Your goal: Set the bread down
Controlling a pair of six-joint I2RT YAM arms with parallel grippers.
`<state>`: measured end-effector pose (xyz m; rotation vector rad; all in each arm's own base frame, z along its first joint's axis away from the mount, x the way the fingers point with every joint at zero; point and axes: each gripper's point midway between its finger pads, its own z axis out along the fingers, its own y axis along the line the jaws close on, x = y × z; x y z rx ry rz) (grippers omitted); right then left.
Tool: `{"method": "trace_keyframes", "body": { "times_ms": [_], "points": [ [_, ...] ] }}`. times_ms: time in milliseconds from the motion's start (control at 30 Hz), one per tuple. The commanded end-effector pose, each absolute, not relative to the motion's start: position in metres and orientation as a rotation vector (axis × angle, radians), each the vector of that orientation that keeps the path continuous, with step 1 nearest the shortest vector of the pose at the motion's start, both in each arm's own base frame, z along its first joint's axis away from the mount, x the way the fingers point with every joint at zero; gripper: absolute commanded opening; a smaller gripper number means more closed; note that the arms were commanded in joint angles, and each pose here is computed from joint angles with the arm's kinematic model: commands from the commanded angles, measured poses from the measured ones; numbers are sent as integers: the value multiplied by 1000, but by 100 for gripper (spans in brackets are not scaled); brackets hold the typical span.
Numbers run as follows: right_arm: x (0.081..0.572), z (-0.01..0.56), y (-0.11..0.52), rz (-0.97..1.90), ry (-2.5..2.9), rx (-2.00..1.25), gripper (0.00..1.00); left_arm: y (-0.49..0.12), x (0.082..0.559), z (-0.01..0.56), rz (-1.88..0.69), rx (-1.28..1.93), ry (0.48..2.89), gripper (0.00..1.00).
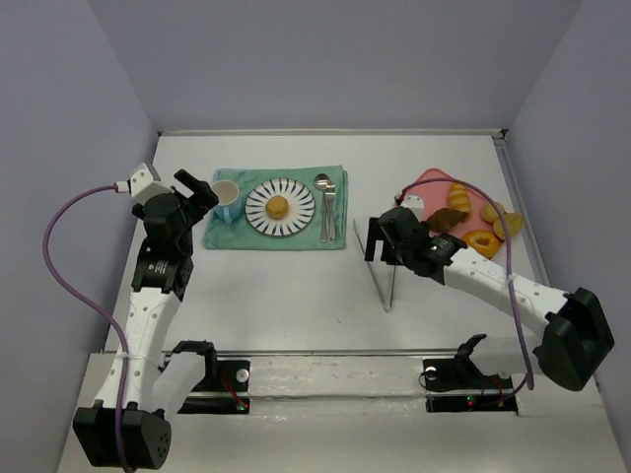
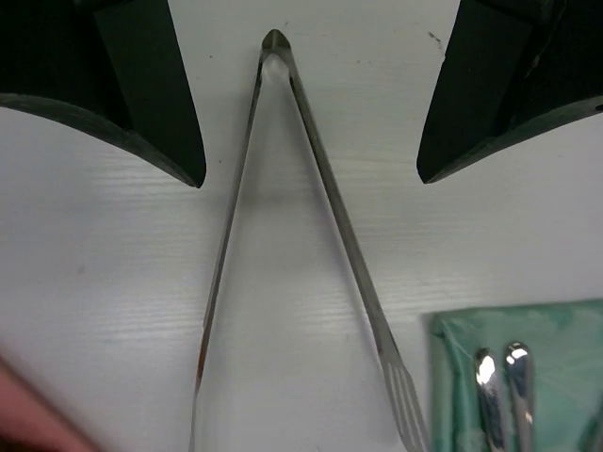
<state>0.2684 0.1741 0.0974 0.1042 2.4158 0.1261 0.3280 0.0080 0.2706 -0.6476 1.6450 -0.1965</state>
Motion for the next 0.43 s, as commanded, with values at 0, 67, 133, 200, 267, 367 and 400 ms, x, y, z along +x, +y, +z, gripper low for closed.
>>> {"method": "trace_keyframes", "body": {
  "times_ms": [0,67,133,200,267,367,400],
  "points": [
    [302,198,173,192,2133,176,100,5,338,308,-241,-634,1575,99],
    [307,224,162,171,2051,228,100,6,343,308,-231,-644,1578,99],
    [310,235,156,152,2012,246,100,8,346,307,-219,-654,1585,99],
    [313,248,147,114,1966,279,100,11,347,308,-197,-671,1591,99],
    [315,250,145,78,1960,256,100,14,350,306,-185,-689,1594,99],
    [321,254,143,39,1948,248,100,16,354,303,-168,-707,1598,99],
    [324,252,144,20,1951,251,100,18,355,303,-159,-711,1599,99]
  ]
}}
